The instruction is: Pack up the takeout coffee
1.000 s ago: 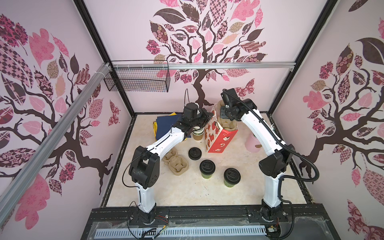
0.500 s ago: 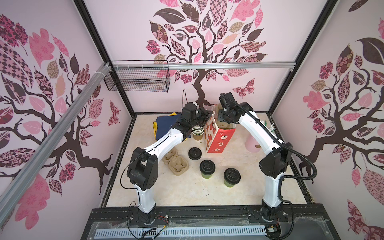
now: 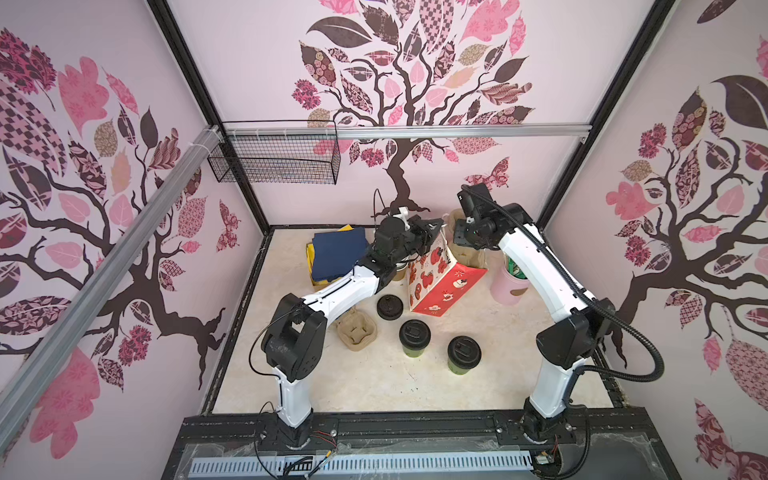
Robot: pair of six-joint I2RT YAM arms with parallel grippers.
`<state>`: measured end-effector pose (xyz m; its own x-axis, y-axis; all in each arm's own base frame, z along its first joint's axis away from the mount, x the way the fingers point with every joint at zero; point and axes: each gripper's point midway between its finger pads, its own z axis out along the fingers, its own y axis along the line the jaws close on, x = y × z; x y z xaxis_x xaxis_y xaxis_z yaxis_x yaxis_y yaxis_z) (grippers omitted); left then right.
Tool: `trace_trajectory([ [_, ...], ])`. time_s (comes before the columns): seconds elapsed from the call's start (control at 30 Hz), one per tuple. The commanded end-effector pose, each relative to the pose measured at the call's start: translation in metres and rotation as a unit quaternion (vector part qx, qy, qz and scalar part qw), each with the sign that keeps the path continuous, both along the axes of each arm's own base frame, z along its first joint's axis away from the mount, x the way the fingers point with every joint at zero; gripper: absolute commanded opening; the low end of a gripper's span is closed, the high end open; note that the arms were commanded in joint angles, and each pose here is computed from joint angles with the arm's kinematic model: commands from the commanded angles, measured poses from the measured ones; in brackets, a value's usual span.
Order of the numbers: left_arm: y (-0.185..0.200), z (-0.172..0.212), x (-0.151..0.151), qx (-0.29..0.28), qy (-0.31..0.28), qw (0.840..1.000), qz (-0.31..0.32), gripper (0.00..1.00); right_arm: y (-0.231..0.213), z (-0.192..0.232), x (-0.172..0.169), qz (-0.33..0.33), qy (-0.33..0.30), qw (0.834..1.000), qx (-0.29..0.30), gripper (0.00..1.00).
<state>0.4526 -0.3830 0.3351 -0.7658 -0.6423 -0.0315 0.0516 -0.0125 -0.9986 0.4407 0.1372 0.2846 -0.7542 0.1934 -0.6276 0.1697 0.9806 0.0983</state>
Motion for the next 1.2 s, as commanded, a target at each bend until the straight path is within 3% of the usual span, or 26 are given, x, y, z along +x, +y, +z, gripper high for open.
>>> trace_trajectory([
  [0.0,-0.006,-0.008,0.002,-0.027,0.004,1.0,0.007,0.0,-0.013,0.019,-0.022,-0.011,-0.002,1.0,0.011,0.06],
  [0.3,0.016,-0.043,-0.007,0.005,0.027,0.999,0.031,0.0,-0.001,0.009,-0.031,-0.028,0.018,0.997,0.074,0.06],
  [0.57,0.038,-0.042,-0.005,0.019,0.024,0.998,0.051,0.0,0.021,-0.003,-0.035,-0.027,0.035,0.988,0.148,0.05],
  [0.73,0.046,-0.046,-0.005,0.023,0.031,0.998,0.056,0.06,0.033,-0.006,-0.027,-0.024,0.034,0.984,0.176,0.05],
  [1.0,0.075,-0.058,0.0,0.056,0.046,0.994,0.076,0.29,0.045,-0.008,-0.014,-0.024,0.032,0.98,0.195,0.05],
  [1.17,0.089,-0.059,-0.002,0.09,0.047,0.991,0.082,0.32,0.055,-0.015,-0.011,-0.023,0.038,0.979,0.197,0.05],
])
